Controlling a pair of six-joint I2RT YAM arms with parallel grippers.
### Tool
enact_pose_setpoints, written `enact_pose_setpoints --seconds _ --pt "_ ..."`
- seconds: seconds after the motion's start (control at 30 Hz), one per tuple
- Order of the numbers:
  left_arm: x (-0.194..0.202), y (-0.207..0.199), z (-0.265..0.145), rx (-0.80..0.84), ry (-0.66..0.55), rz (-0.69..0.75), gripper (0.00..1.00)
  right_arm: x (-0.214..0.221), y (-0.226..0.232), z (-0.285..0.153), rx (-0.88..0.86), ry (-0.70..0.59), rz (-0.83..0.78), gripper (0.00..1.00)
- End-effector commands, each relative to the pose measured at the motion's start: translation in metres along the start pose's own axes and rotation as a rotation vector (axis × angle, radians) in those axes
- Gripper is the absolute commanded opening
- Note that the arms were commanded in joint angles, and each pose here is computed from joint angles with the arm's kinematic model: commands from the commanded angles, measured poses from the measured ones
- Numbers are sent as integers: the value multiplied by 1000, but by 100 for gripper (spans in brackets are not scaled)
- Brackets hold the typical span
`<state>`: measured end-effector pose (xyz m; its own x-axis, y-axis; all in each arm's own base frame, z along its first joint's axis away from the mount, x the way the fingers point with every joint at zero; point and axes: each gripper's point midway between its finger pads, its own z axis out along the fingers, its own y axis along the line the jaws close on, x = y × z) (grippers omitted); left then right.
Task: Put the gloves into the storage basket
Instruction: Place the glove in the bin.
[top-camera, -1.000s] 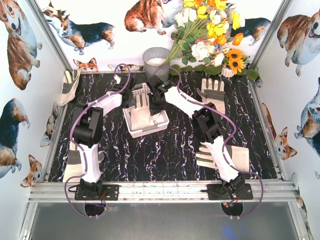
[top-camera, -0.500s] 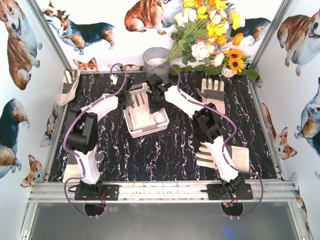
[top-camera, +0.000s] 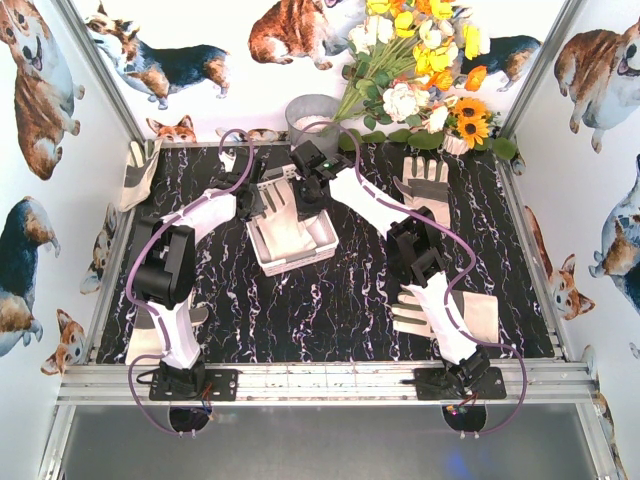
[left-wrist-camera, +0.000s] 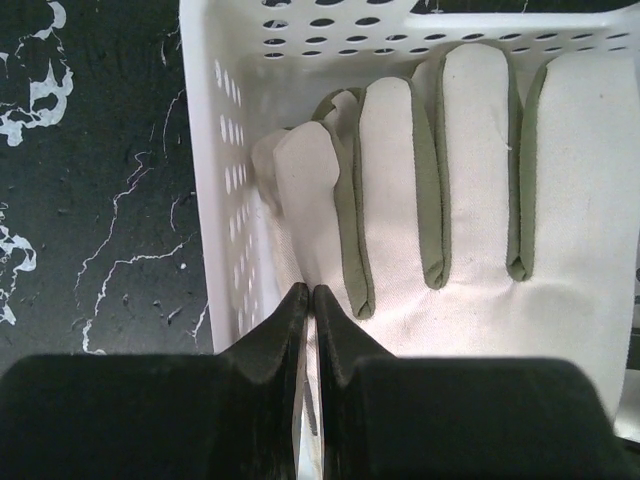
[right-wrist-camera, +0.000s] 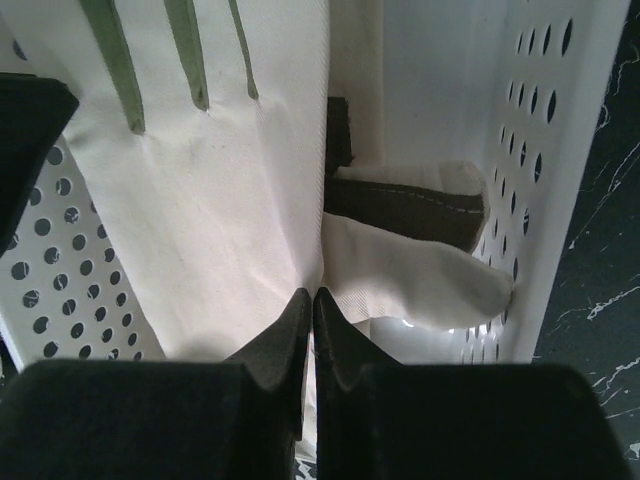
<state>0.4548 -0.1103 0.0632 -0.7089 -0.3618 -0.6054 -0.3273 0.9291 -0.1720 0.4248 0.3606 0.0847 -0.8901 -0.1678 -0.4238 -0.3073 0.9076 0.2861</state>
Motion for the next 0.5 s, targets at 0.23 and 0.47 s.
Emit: enact_pose_setpoints --seconds 0.23,0.47 --pt "20 6 4 -50 45 28 0 -24 5 1 -20 -72 -46 0" --pt "33 4 7 -67 80 60 0 -23 0 15 -17 -64 -75 0"
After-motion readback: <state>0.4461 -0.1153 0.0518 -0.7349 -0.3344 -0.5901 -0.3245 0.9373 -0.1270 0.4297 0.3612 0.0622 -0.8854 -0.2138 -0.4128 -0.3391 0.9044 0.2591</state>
